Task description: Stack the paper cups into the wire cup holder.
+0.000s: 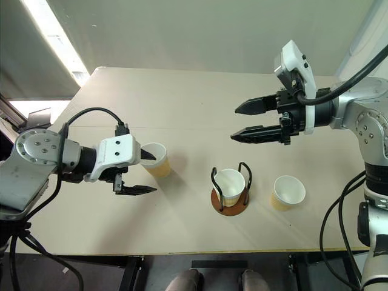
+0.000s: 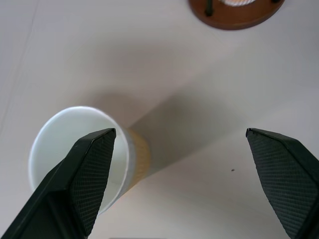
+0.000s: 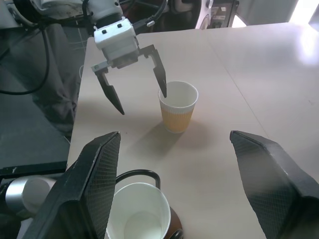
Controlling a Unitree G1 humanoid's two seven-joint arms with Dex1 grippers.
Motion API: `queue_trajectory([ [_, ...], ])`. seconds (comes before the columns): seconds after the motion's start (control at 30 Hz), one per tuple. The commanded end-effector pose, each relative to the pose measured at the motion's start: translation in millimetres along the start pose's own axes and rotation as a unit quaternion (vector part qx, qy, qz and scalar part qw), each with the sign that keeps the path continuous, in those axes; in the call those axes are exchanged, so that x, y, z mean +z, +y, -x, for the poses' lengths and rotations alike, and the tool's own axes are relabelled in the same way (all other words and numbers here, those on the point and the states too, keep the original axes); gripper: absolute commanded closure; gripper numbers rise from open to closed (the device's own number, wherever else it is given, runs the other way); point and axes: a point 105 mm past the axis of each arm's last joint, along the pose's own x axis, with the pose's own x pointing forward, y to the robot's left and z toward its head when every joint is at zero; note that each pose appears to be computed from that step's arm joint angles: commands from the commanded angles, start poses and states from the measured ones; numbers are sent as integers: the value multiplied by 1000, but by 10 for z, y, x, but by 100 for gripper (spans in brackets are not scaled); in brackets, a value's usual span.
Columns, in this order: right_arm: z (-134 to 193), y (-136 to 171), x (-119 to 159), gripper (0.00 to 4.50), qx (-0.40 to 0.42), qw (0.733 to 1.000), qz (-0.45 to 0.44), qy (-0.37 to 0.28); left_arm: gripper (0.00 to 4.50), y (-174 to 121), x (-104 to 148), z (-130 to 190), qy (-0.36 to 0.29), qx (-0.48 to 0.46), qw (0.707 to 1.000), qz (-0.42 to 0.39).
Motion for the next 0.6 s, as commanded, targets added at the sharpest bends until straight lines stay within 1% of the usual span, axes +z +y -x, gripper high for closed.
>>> queue_trajectory([
  [0.03, 27, 28, 127, 88, 3, 1000, 27, -11, 0, 69, -48, -27, 16, 20, 999, -19],
  [0.2, 34, 28, 105, 88, 2, 1000, 23, -4, 0, 98, -93, -94, 23, 18, 999, -20],
  [0.5, 72, 25, 73, 88, -10, 1000, 18, 1, 0, 216, -218, -324, 36, 26, 999, -24],
  [0.6, 71, 8, 66, 86, -15, 1000, 14, 0, 59, 257, -163, -365, 15, 25, 999, -40],
])
